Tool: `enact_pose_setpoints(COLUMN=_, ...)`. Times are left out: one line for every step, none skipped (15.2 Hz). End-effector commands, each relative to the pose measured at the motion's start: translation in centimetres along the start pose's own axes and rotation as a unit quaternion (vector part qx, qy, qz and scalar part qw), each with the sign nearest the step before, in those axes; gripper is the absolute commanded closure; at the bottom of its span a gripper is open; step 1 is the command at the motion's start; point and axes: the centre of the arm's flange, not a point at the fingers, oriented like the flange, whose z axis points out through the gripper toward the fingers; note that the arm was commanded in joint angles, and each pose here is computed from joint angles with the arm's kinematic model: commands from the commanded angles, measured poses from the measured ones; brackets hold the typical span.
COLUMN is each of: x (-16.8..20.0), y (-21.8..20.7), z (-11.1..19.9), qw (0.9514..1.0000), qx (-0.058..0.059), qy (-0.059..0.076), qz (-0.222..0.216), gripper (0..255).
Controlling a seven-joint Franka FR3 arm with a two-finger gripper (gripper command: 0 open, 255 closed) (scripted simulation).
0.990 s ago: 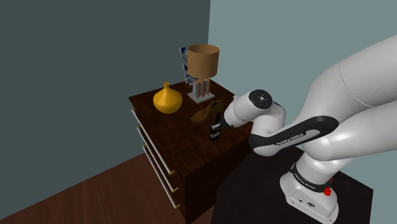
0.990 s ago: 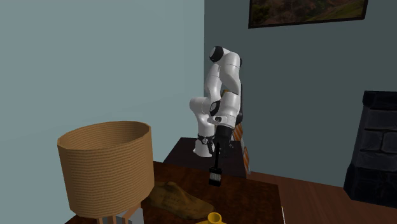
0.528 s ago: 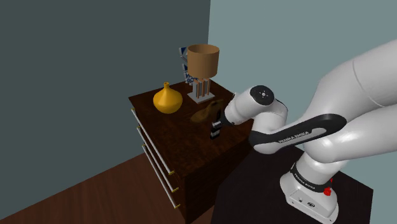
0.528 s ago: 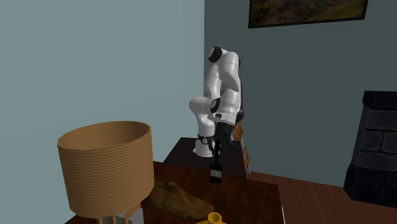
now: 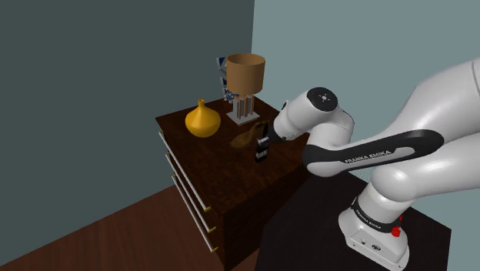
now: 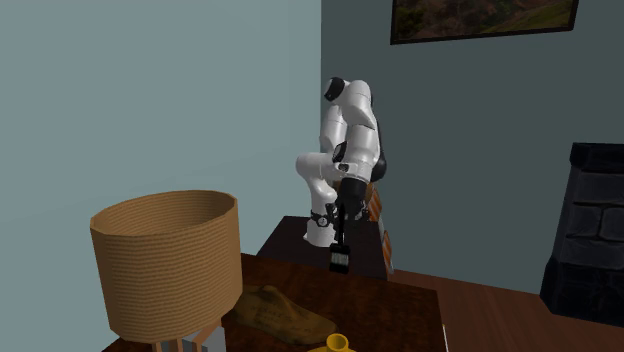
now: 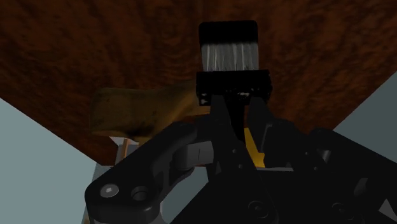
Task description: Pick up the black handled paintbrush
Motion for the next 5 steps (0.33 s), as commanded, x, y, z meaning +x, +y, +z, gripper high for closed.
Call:
enact_pose_setpoints(x=0.62, y=-0.03, z=-0.87, qw=1.0, qx=0.0, qy=0.0, qz=0.0, gripper=255)
enact_pose_setpoints(x=0.91, y=-0.03, z=-1.31, qw=1.0, qx=0.0, qy=0.0, qz=0.0, gripper=255)
enact_pose_setpoints(x=1.2, y=-0.02, z=-1.75, qw=1.0, qx=0.0, qy=0.0, qz=0.0, gripper=255)
enact_pose_setpoints(x=1.24, y=-0.02, z=-1.82, qw=1.0, qx=0.0, qy=0.0, qz=0.0, gripper=255)
enact_pose_setpoints(x=1.24, y=-0.02, z=-1.82, qw=1.0, qx=0.0, qy=0.0, qz=0.0, gripper=255)
